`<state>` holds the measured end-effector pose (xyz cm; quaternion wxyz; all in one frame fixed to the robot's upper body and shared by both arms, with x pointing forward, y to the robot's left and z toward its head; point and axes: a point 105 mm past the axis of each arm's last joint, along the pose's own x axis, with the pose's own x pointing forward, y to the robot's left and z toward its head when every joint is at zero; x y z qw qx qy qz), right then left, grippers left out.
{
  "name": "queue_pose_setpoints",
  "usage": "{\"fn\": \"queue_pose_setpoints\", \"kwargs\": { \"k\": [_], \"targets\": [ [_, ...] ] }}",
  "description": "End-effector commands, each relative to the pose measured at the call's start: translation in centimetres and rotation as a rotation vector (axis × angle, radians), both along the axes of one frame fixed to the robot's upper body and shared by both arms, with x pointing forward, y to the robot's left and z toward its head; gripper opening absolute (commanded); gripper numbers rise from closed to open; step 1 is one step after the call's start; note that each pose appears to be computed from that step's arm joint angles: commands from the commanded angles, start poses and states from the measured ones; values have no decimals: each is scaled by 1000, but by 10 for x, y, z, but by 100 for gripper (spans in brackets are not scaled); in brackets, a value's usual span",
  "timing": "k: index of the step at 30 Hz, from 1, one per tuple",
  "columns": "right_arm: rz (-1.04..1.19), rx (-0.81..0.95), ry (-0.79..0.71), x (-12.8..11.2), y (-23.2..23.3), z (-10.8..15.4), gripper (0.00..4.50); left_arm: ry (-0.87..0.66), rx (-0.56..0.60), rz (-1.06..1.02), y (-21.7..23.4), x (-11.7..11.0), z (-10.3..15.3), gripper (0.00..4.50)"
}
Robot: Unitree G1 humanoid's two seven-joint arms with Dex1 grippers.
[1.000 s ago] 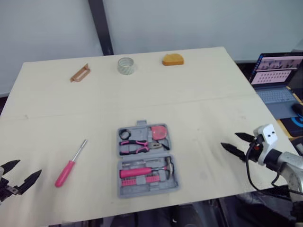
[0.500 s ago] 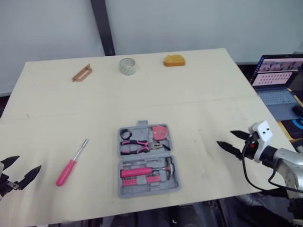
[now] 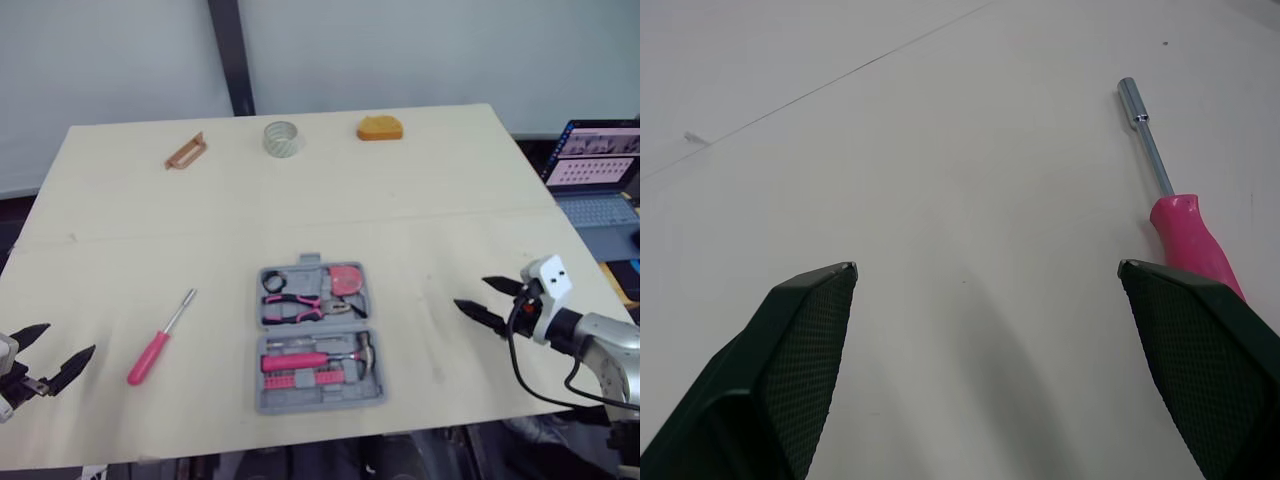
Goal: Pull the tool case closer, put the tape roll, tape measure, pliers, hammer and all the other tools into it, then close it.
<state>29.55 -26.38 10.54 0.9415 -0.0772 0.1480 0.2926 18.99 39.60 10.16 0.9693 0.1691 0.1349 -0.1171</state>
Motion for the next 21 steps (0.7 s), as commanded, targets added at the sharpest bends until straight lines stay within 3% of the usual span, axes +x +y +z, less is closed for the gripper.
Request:
{"fn": "queue_pose_setpoints", "kwargs": {
  "k": [1, 21],
  "targets": [
    [4, -2, -32, -2, 0, 10, 447, -24, 13, -4, -2, 0, 5, 450],
    [3, -8, -22, -5, 0, 8, 447, -29, 8, -23, -8, 4, 5, 450]
  ]
}}
